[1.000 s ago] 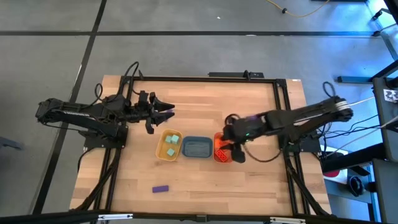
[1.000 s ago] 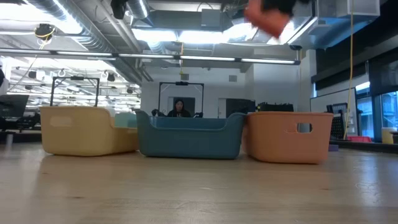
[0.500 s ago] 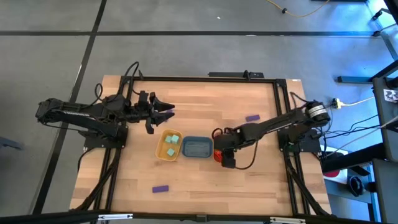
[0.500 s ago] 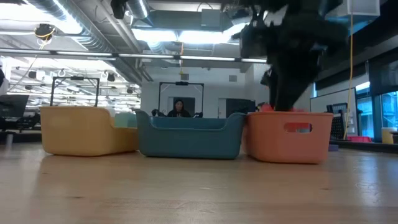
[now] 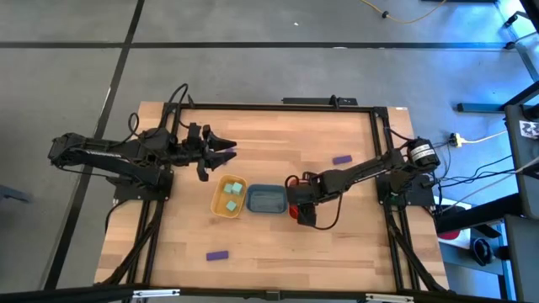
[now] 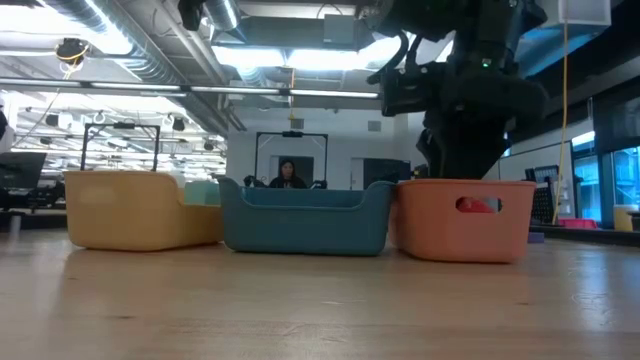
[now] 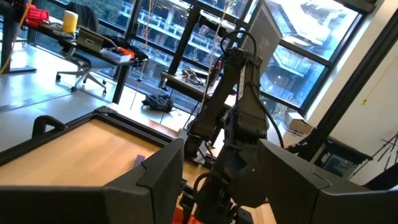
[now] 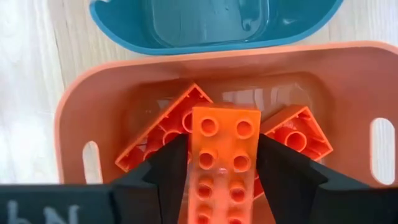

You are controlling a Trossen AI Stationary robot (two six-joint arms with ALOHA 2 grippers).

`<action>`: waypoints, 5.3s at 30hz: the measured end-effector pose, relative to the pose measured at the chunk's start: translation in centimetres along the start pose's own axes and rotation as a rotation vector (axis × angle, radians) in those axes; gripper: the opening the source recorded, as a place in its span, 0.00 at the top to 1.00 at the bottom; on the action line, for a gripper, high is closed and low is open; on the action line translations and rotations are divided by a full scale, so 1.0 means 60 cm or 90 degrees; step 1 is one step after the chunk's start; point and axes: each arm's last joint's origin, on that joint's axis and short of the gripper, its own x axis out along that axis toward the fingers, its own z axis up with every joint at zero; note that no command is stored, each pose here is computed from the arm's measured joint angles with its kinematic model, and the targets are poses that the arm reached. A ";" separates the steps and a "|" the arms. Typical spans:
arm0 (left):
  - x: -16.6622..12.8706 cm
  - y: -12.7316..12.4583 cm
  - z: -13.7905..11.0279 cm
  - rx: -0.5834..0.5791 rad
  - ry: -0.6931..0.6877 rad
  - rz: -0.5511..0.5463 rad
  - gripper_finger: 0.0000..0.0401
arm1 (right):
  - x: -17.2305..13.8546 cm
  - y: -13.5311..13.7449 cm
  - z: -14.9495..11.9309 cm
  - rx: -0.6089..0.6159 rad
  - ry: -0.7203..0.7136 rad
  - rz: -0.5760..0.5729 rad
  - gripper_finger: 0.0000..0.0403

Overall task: Sort & place blocks by color
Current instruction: Put the orange game piece into the orange bin, then put the top left violet block into the blue bin

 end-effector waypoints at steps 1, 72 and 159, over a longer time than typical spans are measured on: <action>0.000 0.000 0.000 0.000 0.000 0.000 0.51 | 0.000 0.000 0.000 0.001 0.000 0.000 0.54; 0.034 0.088 0.003 -0.134 0.205 0.363 0.51 | -0.292 -0.071 -0.093 0.183 -0.865 0.219 0.20; 0.107 -0.102 -0.076 0.018 0.010 0.037 0.77 | -0.280 -0.071 -0.094 0.209 -0.825 0.209 0.20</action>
